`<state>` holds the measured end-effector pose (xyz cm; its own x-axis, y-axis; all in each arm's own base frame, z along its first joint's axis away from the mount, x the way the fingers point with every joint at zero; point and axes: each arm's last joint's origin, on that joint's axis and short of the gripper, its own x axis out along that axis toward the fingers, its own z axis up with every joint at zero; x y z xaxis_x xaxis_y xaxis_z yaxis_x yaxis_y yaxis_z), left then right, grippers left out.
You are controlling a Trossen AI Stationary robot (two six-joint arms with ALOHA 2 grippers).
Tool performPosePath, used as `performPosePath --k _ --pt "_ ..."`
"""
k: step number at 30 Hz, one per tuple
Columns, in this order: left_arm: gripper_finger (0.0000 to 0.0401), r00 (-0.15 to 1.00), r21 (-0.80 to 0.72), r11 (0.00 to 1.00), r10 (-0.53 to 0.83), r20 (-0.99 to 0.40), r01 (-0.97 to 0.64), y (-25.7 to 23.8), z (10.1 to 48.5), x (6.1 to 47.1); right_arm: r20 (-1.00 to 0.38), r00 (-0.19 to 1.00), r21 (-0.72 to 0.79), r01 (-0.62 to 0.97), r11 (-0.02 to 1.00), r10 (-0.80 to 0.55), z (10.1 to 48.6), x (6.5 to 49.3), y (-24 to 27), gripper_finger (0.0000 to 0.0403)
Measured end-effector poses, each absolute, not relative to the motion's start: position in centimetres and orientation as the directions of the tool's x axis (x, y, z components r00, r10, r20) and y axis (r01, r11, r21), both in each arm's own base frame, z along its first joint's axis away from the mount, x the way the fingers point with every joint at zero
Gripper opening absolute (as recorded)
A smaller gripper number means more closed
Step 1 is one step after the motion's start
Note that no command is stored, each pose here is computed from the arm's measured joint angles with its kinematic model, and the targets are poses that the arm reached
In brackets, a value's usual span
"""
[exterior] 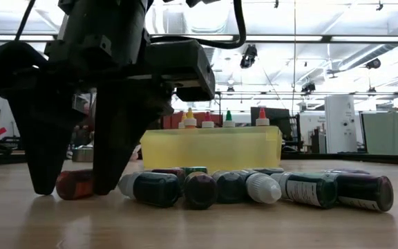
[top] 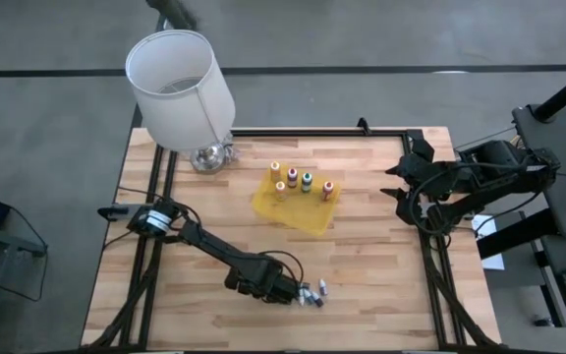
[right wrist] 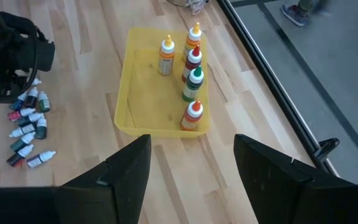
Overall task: Pick & Place food coloring
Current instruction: Put the small orange food coloring bottle into the yellow bin
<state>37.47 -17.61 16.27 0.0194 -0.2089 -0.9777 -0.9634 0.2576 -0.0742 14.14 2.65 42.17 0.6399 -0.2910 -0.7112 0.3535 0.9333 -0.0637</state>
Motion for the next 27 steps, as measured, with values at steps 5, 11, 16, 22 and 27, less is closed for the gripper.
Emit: performPosePath --k 5,11,16,22,27 --pt "0.0210 0.015 -0.072 0.258 -0.214 -0.977 -0.963 -17.62 16.22 37.43 -0.711 0.640 -0.067 0.350 0.934 -0.291 42.17 14.14 2.65 0.0224" --pt "0.0177 0.015 -0.077 0.270 -0.225 -0.974 -0.960 -17.65 16.21 37.46 -0.711 0.640 -0.069 0.349 0.934 -0.292 42.17 14.15 2.65 0.0224" --pt "0.0138 0.026 -0.094 0.285 -0.235 -0.972 -0.954 -17.71 16.34 37.61 -0.711 0.640 -0.069 0.349 0.935 -0.292 42.17 14.15 2.65 0.0224" --pt "0.0101 0.029 -0.100 0.292 -0.236 -0.971 -0.951 -17.62 16.37 37.68 -0.711 0.640 -0.070 0.349 0.935 -0.292 42.17 14.15 2.65 0.0224" --pt "0.0077 0.029 -0.103 0.308 -0.236 -0.971 -0.946 -17.43 16.38 37.75 -0.711 0.640 -0.069 0.349 0.935 -0.292 42.17 14.15 2.65 0.0224"
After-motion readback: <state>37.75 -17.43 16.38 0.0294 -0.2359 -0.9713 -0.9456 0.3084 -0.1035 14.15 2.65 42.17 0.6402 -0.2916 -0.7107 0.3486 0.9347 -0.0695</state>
